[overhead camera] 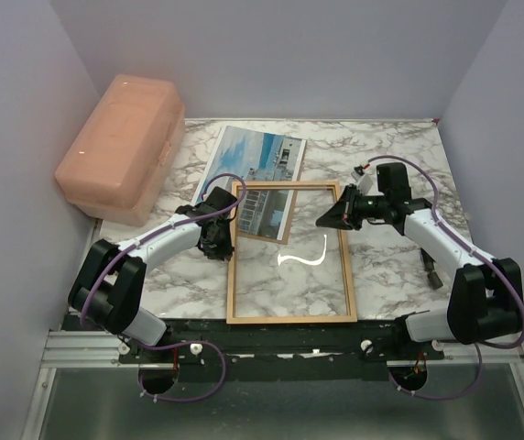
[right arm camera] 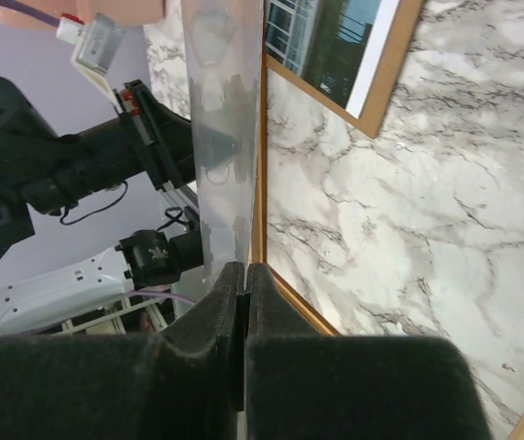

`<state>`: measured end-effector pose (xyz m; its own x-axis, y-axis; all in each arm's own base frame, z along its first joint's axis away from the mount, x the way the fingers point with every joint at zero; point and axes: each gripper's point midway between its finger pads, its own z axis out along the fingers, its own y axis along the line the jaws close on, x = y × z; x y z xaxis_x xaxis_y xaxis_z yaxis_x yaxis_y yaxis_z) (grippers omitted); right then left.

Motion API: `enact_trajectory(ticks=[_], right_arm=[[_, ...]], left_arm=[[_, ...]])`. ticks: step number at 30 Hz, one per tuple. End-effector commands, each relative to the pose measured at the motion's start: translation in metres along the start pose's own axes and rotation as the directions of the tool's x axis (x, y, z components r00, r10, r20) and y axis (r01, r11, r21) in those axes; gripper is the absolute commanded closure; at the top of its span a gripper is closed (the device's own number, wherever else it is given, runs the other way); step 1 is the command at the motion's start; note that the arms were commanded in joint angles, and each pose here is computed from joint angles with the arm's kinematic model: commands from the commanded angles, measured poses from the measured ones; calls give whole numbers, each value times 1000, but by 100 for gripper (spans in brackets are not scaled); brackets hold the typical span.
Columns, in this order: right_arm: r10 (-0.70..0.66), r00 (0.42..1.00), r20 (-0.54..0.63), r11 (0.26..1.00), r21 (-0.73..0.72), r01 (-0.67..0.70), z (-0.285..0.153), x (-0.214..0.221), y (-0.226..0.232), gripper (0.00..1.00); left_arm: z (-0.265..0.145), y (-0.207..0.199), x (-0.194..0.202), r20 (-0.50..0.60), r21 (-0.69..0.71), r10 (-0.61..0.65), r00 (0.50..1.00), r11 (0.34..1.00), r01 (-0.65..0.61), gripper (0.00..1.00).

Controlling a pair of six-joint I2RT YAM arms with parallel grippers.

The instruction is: Put the photo into the frame

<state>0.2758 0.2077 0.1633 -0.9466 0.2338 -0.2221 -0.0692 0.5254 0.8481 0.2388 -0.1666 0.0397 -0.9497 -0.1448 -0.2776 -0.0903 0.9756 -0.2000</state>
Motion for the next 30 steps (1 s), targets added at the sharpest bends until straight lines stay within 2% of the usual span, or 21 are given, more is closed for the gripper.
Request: enact_trajectory(ticks=[1, 11, 20, 30], right_arm=[[21, 999, -39, 996, 92, -18, 3, 12, -21, 99], [24, 999, -27, 983, 181, -18, 5, 15, -44, 89], [34, 999, -37, 983, 184, -27, 16, 19, -60, 81], [58, 996, -61, 983, 177, -47, 29, 23, -77, 59]], left_arm=[[10, 7, 4, -7, -41, 17, 1000, 999, -17, 80], [10, 7, 4, -7, -40, 16, 1000, 999, -16, 80], [10, 6, 4, -4, -38, 16, 1000, 999, -16, 80], [10, 7, 4, -5, -39, 16, 1000, 999, -16, 80]])
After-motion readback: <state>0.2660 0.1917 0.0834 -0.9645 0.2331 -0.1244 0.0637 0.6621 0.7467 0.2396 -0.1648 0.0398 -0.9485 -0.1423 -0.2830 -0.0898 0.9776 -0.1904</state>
